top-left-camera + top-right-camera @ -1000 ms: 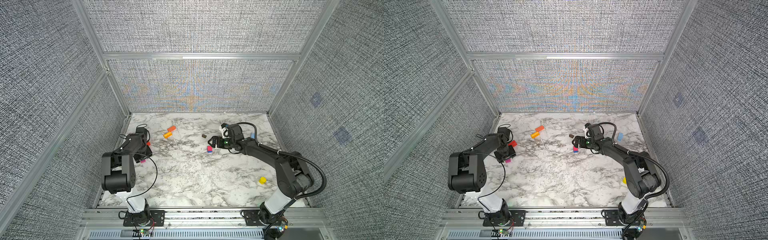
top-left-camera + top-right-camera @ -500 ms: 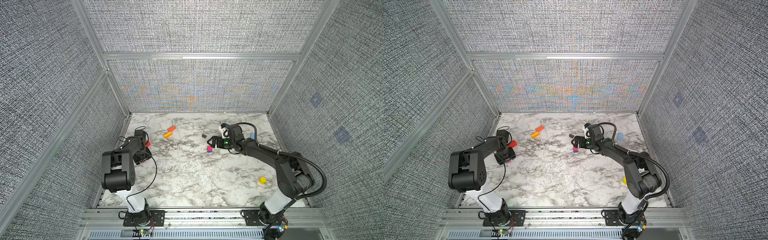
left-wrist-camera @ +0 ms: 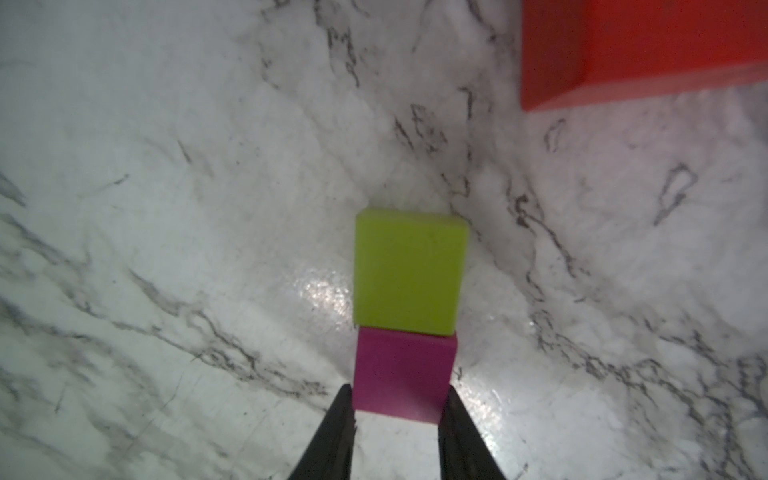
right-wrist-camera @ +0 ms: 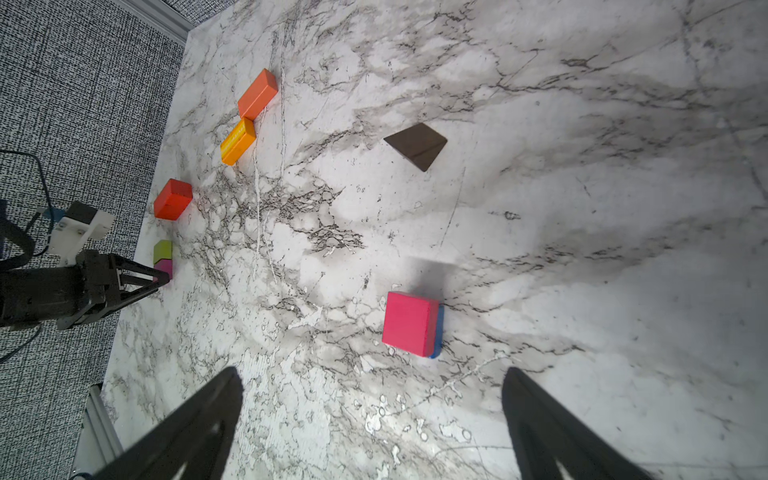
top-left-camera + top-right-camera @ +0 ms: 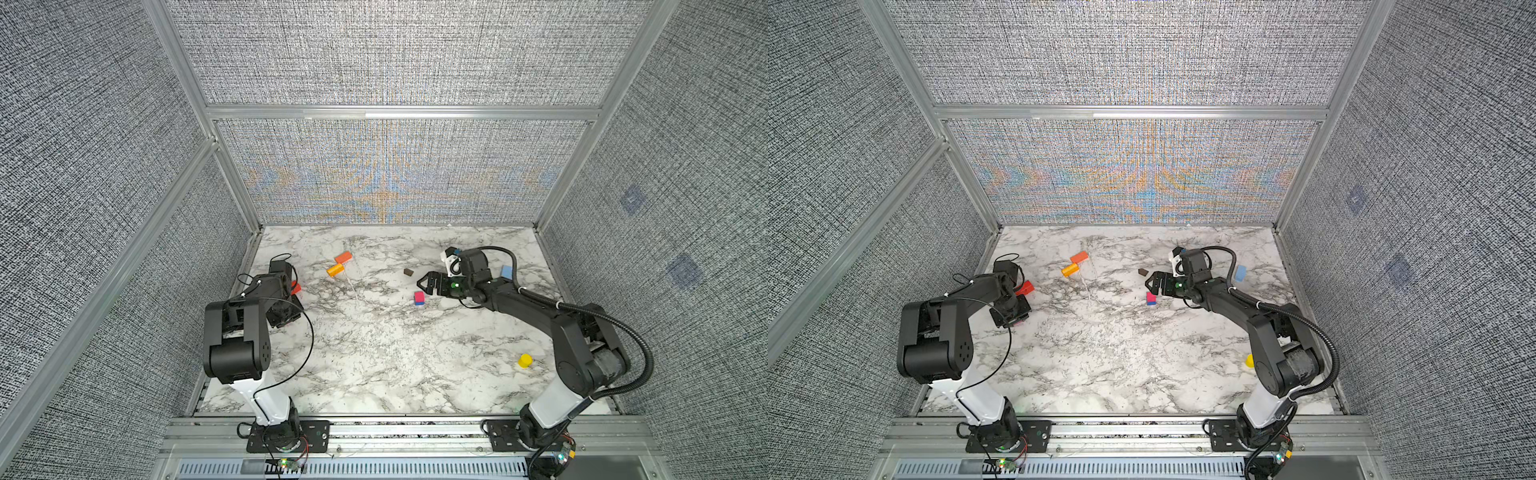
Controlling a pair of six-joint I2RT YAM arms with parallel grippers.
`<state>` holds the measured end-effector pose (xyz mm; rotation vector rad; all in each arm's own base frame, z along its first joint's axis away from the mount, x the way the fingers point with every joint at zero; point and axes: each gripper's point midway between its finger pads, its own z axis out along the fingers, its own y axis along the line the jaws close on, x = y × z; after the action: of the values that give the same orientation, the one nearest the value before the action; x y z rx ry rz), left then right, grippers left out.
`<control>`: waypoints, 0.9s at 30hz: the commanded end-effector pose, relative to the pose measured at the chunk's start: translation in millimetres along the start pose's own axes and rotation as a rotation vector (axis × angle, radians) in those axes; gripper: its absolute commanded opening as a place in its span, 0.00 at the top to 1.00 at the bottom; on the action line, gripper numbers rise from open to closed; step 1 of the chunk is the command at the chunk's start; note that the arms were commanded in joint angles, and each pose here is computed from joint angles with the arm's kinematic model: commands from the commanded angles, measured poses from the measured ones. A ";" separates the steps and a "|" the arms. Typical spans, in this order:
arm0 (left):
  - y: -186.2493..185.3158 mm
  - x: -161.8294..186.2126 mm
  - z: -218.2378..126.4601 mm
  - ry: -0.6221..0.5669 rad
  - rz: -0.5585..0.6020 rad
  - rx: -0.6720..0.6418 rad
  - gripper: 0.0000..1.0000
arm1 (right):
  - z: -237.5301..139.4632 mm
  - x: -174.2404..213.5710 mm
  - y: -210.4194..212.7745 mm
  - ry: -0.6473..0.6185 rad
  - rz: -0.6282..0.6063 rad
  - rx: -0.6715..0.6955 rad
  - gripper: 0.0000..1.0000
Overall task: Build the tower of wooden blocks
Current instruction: 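Close the left gripper on the magenta cube and lift it, then carry the magenta cube with the left gripper over the pink cube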
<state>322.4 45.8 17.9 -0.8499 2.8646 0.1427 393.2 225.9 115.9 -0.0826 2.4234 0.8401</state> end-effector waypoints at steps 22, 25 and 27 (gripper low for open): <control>-120.6 21.8 -108.3 -0.104 0.291 0.148 0.71 | -14.9 -4.4 -43.4 -0.025 0.178 -0.008 0.01; -145.1 29.3 -120.3 -0.118 0.333 0.121 0.71 | -21.9 -5.7 -58.8 -0.043 0.217 0.046 0.01; -163.2 35.3 -126.4 -0.127 0.352 0.118 0.71 | -26.1 -7.1 -67.3 -0.060 0.244 0.067 0.01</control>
<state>375.8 -119.7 127.5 -0.2835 2.8089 -0.0178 402.4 168.6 104.5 0.1960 2.4182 0.9064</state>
